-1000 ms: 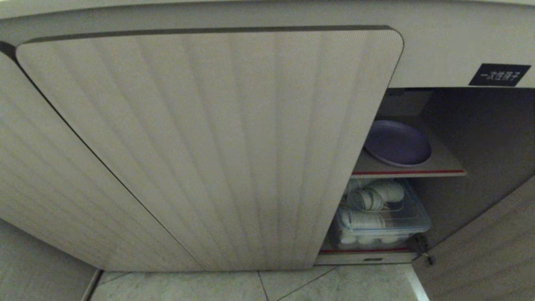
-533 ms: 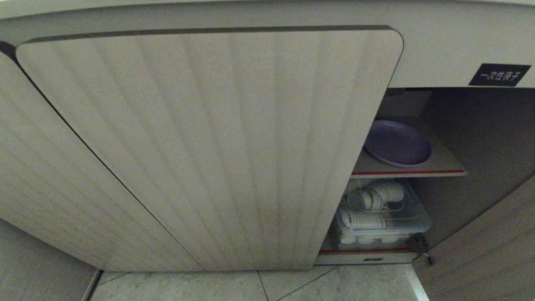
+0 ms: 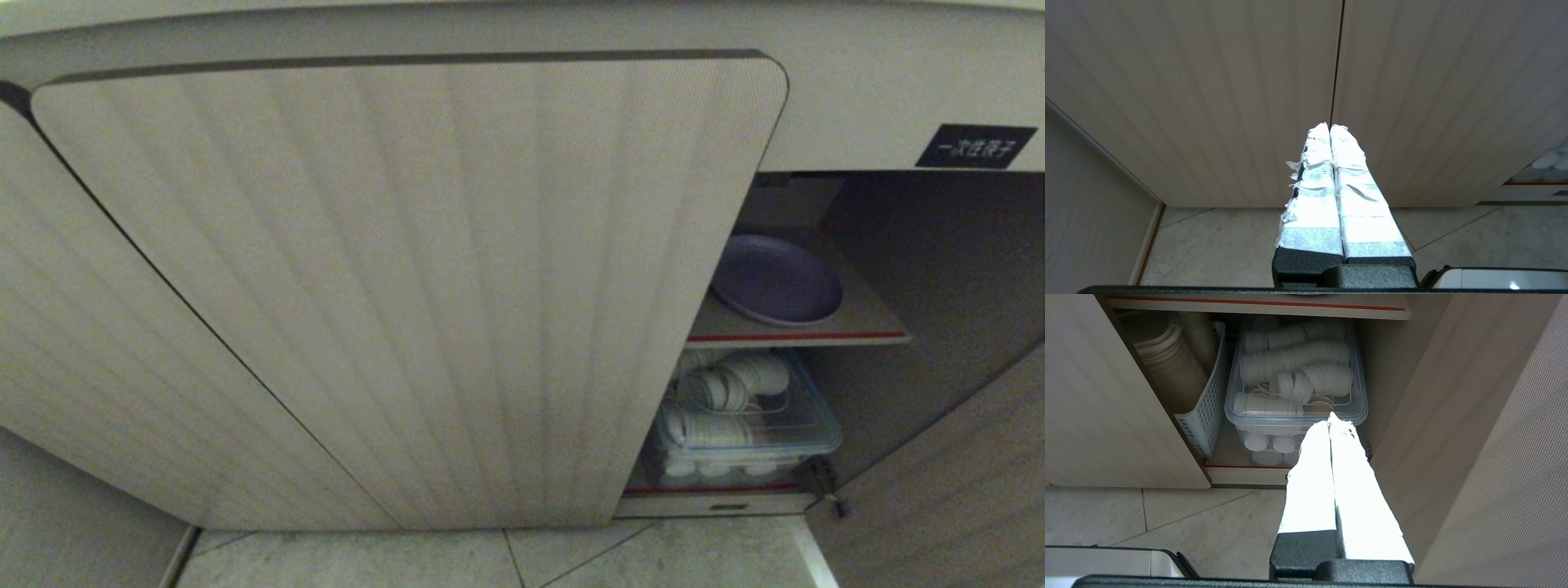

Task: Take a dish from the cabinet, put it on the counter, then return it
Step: Close the cabinet door

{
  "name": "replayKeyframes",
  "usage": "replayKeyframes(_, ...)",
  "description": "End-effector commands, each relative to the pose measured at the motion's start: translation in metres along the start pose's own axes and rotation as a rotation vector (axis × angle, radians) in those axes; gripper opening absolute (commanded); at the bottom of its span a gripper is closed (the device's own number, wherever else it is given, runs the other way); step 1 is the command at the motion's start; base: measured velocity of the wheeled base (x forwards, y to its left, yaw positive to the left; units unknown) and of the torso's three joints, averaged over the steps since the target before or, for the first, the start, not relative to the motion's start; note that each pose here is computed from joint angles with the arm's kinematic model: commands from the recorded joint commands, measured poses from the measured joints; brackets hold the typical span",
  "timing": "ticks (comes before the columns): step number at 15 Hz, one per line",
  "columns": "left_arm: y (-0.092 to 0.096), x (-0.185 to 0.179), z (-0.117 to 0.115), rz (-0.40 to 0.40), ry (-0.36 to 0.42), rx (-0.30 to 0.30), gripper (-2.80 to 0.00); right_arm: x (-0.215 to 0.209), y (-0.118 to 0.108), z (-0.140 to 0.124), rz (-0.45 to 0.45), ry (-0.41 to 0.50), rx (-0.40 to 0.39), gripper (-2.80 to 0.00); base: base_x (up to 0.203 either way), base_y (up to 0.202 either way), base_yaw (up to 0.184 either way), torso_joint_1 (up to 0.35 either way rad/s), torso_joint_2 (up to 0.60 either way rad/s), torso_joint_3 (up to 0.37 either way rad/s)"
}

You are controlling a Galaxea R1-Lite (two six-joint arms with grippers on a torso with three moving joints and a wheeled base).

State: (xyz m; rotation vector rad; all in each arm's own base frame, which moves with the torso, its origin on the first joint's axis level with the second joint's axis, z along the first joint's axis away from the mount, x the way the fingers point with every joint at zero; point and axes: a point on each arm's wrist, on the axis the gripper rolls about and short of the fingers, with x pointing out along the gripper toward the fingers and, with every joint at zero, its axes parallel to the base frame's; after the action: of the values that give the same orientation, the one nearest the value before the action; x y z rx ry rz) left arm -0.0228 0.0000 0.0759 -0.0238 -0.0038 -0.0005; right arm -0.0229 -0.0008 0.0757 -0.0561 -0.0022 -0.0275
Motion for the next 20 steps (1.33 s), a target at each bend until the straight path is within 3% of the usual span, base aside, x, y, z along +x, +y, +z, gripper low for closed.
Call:
replayKeyframes(1, 0.0000, 0.0000, 0.0000, 0.000, -0.001, -0.001, -2.80, 0.0001, 0.0000, 0.0000, 0.000, 0.001, -0.003, -2.80, 0.000, 0.000, 0.000, 0.000, 0.00, 0.000)
replayKeyframes(13, 0.0000, 0.0000, 0.0000, -0.001, -0.001, -0.001, -2.80, 0.0001, 0.0000, -0.0001, 0.001, 0.001, 0.002, -2.80, 0.000, 0.000, 0.000, 0.000, 0.00, 0.000)
replayKeyframes(20, 0.0000, 0.0000, 0.0000, 0.000, -0.001, -0.001, -2.80, 0.0000, 0.0000, 0.0005, 0.000, -0.002, 0.012, -2.80, -0.176, 0.000, 0.000, 0.002, 0.00, 0.002)
